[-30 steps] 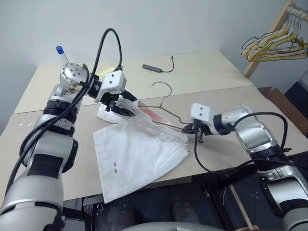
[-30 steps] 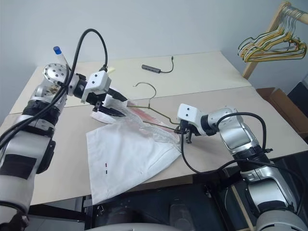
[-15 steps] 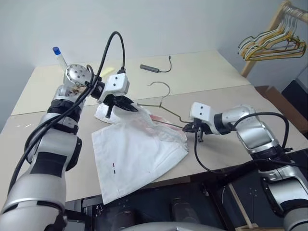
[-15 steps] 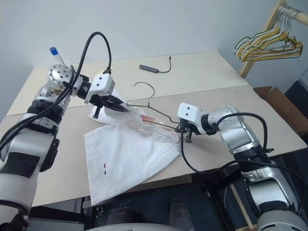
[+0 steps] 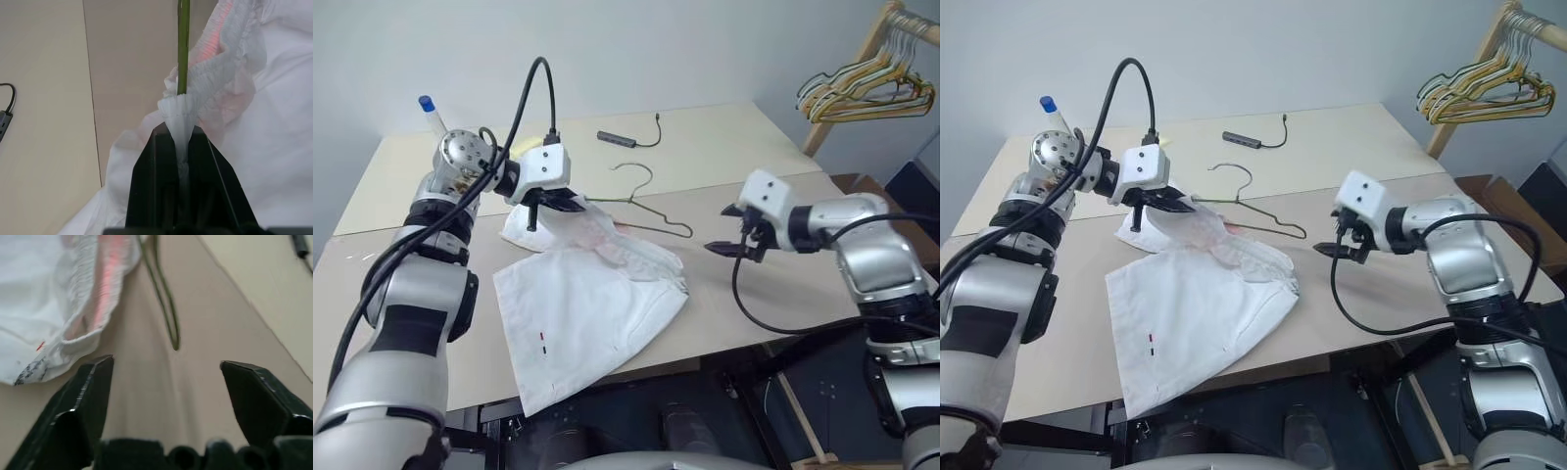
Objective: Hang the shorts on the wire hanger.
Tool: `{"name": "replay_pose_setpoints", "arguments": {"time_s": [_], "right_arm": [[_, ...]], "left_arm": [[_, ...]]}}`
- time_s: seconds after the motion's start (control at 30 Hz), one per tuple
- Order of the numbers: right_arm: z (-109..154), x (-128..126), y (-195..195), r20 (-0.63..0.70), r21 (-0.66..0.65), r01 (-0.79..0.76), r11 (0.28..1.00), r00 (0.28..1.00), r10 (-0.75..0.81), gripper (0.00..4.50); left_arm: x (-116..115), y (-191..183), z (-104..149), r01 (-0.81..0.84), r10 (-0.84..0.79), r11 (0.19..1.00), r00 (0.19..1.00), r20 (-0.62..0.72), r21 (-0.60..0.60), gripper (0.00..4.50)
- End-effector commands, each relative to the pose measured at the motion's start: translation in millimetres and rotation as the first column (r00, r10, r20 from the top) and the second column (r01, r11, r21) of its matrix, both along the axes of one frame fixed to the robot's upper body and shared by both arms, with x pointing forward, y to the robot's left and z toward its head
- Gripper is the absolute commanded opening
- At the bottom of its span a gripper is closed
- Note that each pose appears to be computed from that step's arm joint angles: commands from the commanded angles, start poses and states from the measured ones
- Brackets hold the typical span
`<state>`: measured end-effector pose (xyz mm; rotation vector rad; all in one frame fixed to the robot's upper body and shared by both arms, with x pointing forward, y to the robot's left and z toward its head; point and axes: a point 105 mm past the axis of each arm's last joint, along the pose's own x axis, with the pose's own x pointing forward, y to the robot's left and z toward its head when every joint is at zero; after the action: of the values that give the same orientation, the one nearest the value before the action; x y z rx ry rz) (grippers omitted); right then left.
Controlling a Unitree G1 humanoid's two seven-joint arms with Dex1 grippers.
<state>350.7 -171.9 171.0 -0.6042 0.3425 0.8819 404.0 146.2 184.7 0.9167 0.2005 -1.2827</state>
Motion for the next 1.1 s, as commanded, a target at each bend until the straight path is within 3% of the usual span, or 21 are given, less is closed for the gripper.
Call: {"name": "replay_pose_setpoints", "arguments": {"time_s": [0.03, 0.27, 0.5, 0.6, 0.93, 1.1], "right_arm": [[13.4, -14.2, 2.8, -0.031, 0.104, 0.025, 0.994, 0.999, -0.022, 4.07], [-35.7, -31.5, 43.0, -0.231, 0.223, 0.102, 0.969, 0.972, -0.049, 4.07], [-69.4, -22.2, 67.7, -0.330, 0.283, 0.211, 0.936, 0.937, -0.112, 4.07], [-70.4, -17.8, 71.2, -0.364, 0.325, 0.253, 0.911, 0.923, -0.126, 3.48], [-77.8, -14.2, 65.6, -0.389, 0.313, 0.284, 0.906, 0.909, -0.150, 0.08], [-70.2, -5.3, 56.0, -0.346, 0.318, 0.293, 0.902, 0.921, -0.177, 0.03]], "left_arm": [[5.3, 0.2, 30.5, -0.007, 0.010, 0.999, 0.996, 0.093, -0.033, 0.00], [5.8, 2.9, 34.9, -0.014, 0.018, 0.999, 0.994, 0.106, -0.042, 0.00], [6.1, 3.2, 35.5, -0.017, 0.022, 0.999, 0.994, 0.107, -0.047, 0.00], [5.6, 3.6, 35.8, -0.016, 0.021, 0.999, 0.994, 0.105, -0.051, 0.00], [4.8, 6.4, 38.0, -0.021, 0.030, 0.996, 0.994, 0.101, -0.089, 0.00], [-7.2, 4.6, 43.6, 0.062, -0.057, 0.987, 0.998, 0.039, -0.146, 0.00]]}}
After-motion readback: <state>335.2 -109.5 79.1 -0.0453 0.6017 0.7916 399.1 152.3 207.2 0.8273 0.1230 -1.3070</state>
